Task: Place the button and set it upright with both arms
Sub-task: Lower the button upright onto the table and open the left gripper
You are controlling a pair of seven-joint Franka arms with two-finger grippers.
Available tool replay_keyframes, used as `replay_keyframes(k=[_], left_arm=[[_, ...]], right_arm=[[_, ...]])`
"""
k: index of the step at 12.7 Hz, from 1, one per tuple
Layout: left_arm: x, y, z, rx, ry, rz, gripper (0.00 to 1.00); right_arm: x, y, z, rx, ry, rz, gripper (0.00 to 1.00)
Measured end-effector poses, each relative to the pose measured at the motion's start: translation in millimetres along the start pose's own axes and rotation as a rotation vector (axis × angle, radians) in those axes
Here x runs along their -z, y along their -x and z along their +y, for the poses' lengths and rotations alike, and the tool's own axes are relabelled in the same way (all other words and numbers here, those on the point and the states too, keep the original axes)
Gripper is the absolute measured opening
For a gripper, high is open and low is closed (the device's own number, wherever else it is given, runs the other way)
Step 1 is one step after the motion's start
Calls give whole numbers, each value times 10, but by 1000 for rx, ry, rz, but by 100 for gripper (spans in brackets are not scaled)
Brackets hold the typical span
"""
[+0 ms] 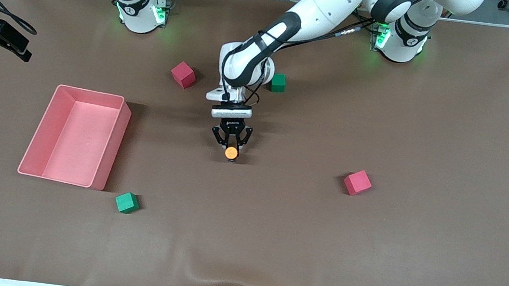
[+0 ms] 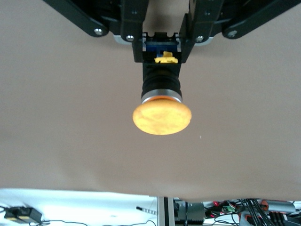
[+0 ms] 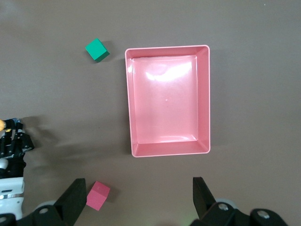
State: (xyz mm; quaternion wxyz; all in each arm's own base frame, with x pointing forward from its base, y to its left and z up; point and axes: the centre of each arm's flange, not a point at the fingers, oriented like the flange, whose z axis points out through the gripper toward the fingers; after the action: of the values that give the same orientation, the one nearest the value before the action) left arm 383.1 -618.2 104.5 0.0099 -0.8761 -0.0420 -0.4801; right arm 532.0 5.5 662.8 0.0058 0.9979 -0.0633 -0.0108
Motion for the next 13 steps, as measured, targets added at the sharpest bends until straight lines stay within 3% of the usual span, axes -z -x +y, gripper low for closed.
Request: replay_keyframes(k=[5, 6, 8, 11, 13], left_arm=[[79, 195, 16, -13, 1, 33, 34], [91, 236, 1, 0, -5, 38, 39], [111, 266, -1, 16, -10, 35, 65], [399, 252, 141, 127, -53, -81, 99], [763, 110, 280, 201, -124, -199, 100]], right_arm=[[-7, 7, 1, 0, 1, -7, 100], [-7, 7, 1, 0, 1, -8, 100], [-8, 8, 1, 0, 1, -8, 100], [-8, 8, 2, 0, 1, -9, 100], [-9, 10, 2, 0, 1, -10, 100]])
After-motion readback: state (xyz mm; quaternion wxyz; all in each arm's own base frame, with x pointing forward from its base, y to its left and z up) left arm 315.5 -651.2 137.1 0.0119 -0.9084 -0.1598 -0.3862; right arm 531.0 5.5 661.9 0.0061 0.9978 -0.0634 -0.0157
